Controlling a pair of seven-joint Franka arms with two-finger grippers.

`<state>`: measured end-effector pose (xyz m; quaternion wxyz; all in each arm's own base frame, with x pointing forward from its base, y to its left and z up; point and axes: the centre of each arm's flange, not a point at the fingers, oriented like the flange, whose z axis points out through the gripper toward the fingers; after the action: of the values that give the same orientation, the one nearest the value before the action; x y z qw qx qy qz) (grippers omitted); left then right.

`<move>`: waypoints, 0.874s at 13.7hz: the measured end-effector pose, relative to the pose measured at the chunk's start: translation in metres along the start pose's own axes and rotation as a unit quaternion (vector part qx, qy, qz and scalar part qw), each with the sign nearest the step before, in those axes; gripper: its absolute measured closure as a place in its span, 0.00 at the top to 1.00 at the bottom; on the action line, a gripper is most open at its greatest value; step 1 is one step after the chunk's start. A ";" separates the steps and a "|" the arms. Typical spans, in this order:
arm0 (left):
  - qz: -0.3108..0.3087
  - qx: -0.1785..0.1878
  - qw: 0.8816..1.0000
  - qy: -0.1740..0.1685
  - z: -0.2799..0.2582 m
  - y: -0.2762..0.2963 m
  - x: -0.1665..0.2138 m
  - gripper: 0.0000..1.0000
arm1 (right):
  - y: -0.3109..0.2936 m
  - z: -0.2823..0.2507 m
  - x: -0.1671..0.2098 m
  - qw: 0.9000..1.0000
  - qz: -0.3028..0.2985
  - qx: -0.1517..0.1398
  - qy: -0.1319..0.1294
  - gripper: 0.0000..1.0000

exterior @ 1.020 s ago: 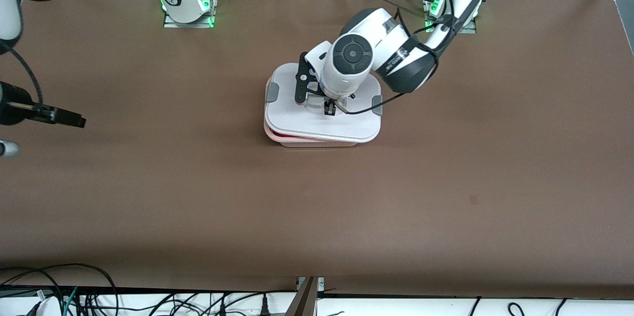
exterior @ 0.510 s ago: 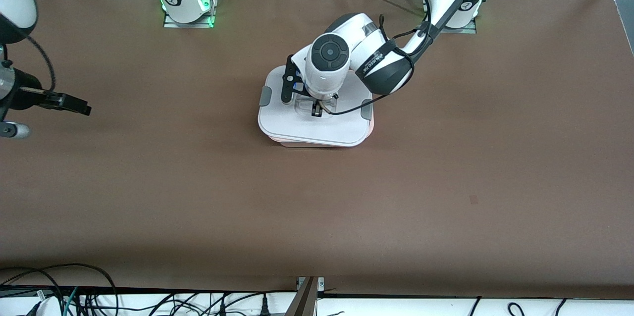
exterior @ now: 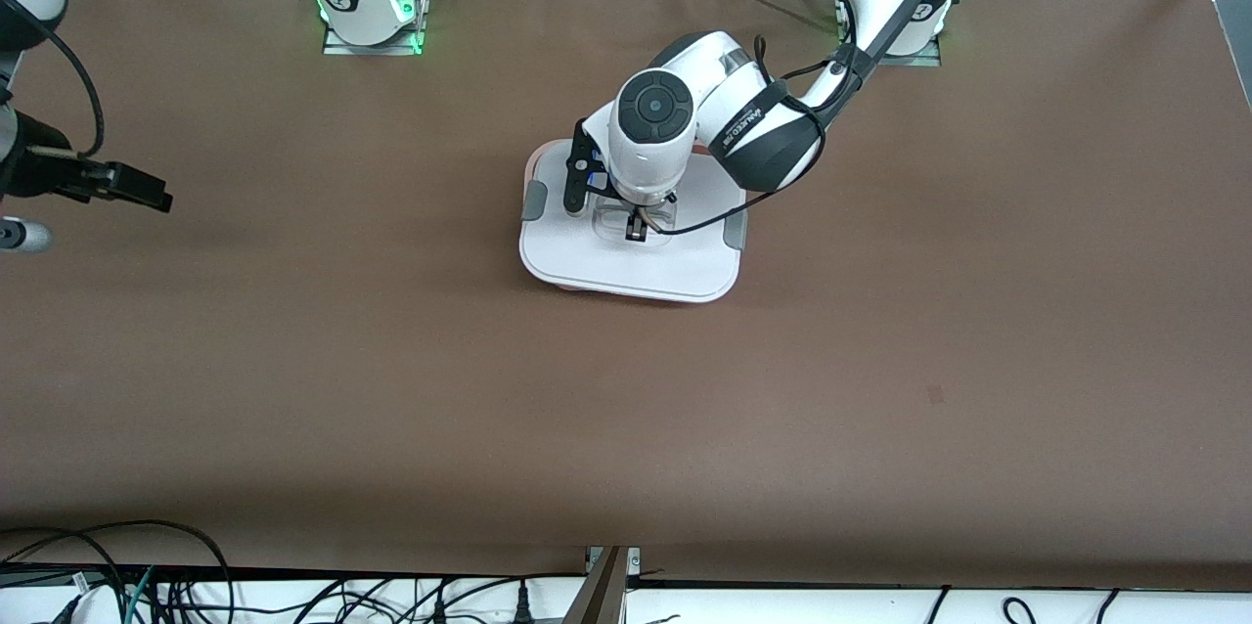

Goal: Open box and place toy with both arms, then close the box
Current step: 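Lower the white lid onto the box with the left gripper and press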

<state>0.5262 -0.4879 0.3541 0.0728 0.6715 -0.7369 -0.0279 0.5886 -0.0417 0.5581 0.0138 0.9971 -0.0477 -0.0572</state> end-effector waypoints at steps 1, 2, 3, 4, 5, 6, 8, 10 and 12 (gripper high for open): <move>-0.003 -0.001 1.000 -0.001 0.000 0.000 -0.001 0.08 | 0.009 -0.001 -0.001 1.000 0.003 0.000 -0.003 1.00; -0.008 -0.005 1.000 -0.004 0.000 0.001 -0.001 0.08 | 0.018 0.001 -0.001 1.000 0.008 0.000 -0.004 1.00; -0.016 -0.013 1.000 -0.011 0.001 0.004 -0.001 0.08 | 0.023 0.003 0.000 1.000 0.009 0.000 -0.006 1.00; -0.023 -0.024 0.999 -0.021 0.003 0.007 -0.002 0.08 | 0.023 0.006 0.002 1.000 0.008 0.000 -0.009 1.00; -0.027 -0.033 0.999 -0.029 0.004 0.010 -0.002 0.08 | 0.022 0.008 0.003 1.000 0.006 -0.001 -0.011 1.00; -0.029 -0.036 0.998 -0.032 0.004 0.011 -0.003 0.08 | 0.020 0.011 0.004 1.000 0.005 -0.001 -0.013 1.00; -0.030 -0.038 0.998 -0.034 0.004 0.012 -0.003 0.08 | 0.019 0.012 0.005 1.000 0.004 -0.001 -0.014 1.00; -0.030 -0.037 0.998 -0.034 0.002 0.012 -0.003 0.08 | 0.020 0.012 0.005 1.000 0.005 -0.001 -0.014 1.00; -0.030 -0.036 0.998 -0.033 0.001 0.013 -0.001 0.08 | 0.021 0.011 0.005 1.000 0.006 -0.001 -0.012 1.00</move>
<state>0.5136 -0.4860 0.3546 0.0719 0.6889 -0.7170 -0.0786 0.5904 -0.0636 0.5468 0.0144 0.9960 -0.0541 -0.0694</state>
